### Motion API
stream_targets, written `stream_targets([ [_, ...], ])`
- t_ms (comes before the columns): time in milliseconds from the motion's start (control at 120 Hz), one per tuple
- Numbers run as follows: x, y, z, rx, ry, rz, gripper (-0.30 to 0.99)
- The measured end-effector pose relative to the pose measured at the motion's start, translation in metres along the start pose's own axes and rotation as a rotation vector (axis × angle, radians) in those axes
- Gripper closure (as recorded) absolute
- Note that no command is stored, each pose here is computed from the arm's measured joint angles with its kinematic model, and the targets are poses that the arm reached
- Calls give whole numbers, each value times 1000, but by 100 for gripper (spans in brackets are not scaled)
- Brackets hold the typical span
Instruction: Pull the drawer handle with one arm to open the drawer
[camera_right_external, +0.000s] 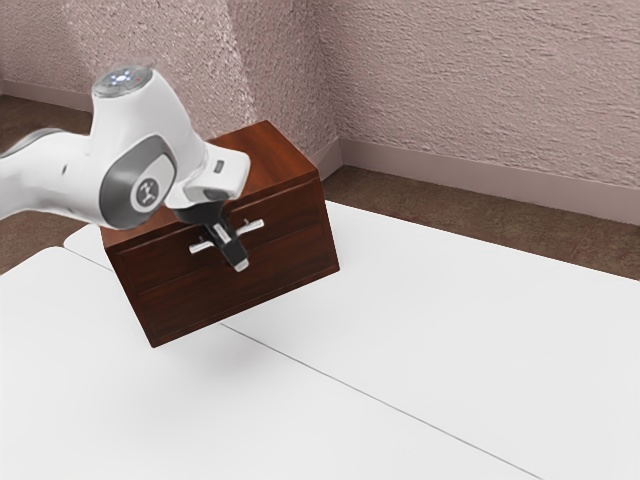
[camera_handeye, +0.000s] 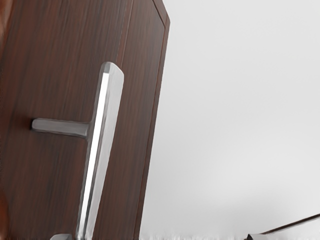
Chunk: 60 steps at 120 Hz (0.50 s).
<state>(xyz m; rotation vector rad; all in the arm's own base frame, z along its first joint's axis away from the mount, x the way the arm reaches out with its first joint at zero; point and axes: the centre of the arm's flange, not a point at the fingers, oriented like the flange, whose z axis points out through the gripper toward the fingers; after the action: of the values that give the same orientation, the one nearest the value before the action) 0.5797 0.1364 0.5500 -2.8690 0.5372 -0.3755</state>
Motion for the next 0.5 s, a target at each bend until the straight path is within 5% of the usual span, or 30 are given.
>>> stream_targets([
  [500, -5, 12, -1, 3, 12, -6, 34],
])
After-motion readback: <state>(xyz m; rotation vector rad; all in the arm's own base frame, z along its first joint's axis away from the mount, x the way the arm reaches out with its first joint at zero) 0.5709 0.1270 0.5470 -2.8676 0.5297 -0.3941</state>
